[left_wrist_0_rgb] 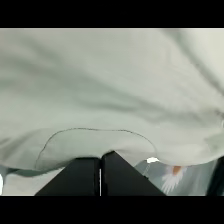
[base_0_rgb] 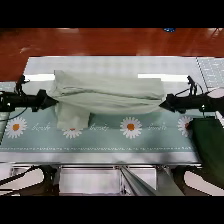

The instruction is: Fold the shirts.

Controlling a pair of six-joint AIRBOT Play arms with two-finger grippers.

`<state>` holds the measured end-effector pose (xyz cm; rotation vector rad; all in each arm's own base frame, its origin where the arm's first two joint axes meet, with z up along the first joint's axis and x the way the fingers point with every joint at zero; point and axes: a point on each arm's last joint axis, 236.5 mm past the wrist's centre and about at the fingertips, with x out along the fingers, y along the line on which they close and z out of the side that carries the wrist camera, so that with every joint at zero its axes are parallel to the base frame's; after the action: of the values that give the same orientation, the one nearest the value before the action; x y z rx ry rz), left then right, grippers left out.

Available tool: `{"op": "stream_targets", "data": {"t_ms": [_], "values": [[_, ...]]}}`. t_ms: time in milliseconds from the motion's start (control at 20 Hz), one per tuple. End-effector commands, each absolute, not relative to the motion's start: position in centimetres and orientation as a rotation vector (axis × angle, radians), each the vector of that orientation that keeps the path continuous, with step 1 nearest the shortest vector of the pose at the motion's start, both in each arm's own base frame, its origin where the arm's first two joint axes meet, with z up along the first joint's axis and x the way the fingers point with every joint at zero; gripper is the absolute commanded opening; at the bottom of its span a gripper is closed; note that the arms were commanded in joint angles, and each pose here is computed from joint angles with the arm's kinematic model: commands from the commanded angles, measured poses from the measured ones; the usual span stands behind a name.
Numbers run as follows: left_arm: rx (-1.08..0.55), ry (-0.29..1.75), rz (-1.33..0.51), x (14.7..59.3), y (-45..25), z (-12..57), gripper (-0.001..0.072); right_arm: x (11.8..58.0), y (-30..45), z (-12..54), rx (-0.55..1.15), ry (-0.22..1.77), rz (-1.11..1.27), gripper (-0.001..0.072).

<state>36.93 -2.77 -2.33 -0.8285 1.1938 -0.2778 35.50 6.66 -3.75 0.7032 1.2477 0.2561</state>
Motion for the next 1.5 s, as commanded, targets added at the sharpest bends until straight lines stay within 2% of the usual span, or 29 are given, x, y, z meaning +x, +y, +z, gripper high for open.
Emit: {"op": "stream_targets", "data": {"t_ms": [0, 300, 450, 700, 750, 800, 850, 950, 1100, 1200, 1300, 1450], "values": [[-0.792, 1.092, -0.27, 43.3, -2.6, 1.0, 0.0018, 41.0, 5.3, -0.8, 0.673, 1.157, 0.258, 0.0018], [-0.849, 1.109, -0.305, 53.9, -3.6, 0.8, 0.0017, 48.8, 4.3, -0.9, 0.675, 1.121, 0.267, 0.0018], [-0.866, 1.168, -0.335, 56.1, -4.4, -1.7, 0.0017, 50.9, 4.2, -2.9, 0.696, 1.14, 0.256, 0.0018], [-0.859, 1.139, -0.322, 58.9, -4.5, -4.5, 0.0019, 52.3, 3.5, -6.4, 0.723, 1.159, 0.214, 0.0022], [-0.85, 1.142, -0.328, 58.9, -4.6, -4.8, 0.0096, 52.6, 3.3, -6.7, 0.723, 1.15, 0.202, 0.0185], [-0.851, 1.157, -0.336, 58.6, -5.0, -4.9, 0.0363, 52.9, 3.0, -6.7, 0.715, 1.134, 0.194, 0.0418], [-0.847, 1.185, -0.356, 57.9, -5.3, -4.8, 0.0506, 53.2, 2.9, -6.4, 0.701, 1.118, 0.199, 0.0416], [-0.851, 1.21, -0.376, 57.1, -4.0, -3.7, 0.0507, 53.5, 1.8, -4.6, 0.705, 1.095, 0.198, 0.0415], [-0.844, 1.275, -0.304, 54.7, 0.9, -0.7, 0.0506, 52.2, -1.2, -0.7, 0.715, 1.065, 0.181, 0.0415], [-0.684, 1.373, -0.229, 50.1, 5.6, 0.7, 0.0506, 50.6, -4.4, 1.9, 0.714, 1.046, 0.145, 0.0414], [-0.53, 1.468, 0.013, 45.0, 12.4, 1.5, 0.0506, 49.4, -7.7, 4.1, 0.688, 1.003, 0.082, 0.0414], [-0.54, 1.241, 0.11, 44.5, 14.5, 5.6, 0.0506, 47.3, -9.0, 2.3, 0.683, 1.05, -0.009, 0.0414]]}}
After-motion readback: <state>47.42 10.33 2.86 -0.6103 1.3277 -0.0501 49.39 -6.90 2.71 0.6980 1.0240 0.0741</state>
